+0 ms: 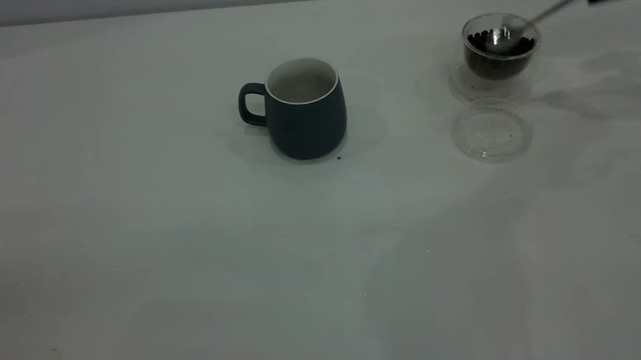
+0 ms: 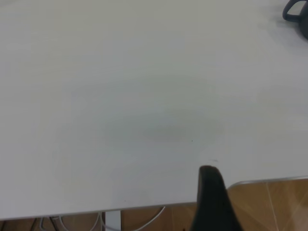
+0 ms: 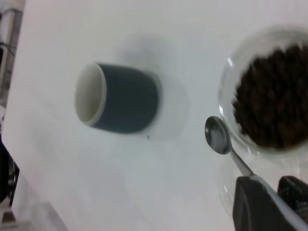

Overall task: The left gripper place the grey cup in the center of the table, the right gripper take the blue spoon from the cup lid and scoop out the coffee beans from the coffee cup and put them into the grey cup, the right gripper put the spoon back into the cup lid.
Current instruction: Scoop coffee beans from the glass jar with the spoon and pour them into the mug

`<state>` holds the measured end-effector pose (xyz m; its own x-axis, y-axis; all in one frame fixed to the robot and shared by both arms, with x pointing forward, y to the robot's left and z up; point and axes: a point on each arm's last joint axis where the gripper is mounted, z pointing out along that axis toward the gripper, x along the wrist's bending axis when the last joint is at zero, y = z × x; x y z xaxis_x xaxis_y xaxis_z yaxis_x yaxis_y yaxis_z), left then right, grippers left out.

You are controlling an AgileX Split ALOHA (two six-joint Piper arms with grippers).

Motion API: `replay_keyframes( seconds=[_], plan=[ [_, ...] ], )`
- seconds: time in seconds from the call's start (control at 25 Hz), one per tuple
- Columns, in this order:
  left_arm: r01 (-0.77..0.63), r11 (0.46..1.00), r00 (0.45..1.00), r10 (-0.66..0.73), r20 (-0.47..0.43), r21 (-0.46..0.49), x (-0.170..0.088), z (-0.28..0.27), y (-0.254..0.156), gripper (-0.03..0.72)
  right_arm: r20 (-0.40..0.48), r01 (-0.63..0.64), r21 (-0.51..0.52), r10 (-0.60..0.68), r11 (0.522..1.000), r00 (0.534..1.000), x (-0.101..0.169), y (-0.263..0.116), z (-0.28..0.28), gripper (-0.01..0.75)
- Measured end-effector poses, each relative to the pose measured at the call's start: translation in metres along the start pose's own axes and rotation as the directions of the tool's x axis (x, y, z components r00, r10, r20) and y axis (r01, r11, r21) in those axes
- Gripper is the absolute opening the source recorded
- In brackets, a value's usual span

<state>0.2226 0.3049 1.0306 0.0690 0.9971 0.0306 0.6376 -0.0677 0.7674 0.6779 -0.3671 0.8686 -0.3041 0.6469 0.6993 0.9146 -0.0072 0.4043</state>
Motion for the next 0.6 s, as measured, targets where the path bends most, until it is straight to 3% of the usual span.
replay_keyframes(
  seconds=[0.24, 0.4, 0.6],
  plan=[
    [0.000, 1.000, 1.000, 0.000, 0.000, 0.000, 0.000, 0.000, 0.000, 0.555, 0.003, 0.023, -0.078, -0.023, 0.997, 1.000, 0.006, 0.015, -0.007, 0.097],
    [0.000, 1.000, 1.000, 0.000, 0.000, 0.000, 0.000, 0.000, 0.000, 0.555, 0.062, 0.005, -0.114, 0.002, 0.993, 0.998, -0.005, 0.016, -0.003, 0.097],
    [0.000, 1.000, 1.000, 0.000, 0.000, 0.000, 0.000, 0.000, 0.000, 0.555, 0.060, -0.062, -0.093, 0.068, 0.994, 0.996, -0.025, 0.003, 0.013, 0.097]
  ],
)
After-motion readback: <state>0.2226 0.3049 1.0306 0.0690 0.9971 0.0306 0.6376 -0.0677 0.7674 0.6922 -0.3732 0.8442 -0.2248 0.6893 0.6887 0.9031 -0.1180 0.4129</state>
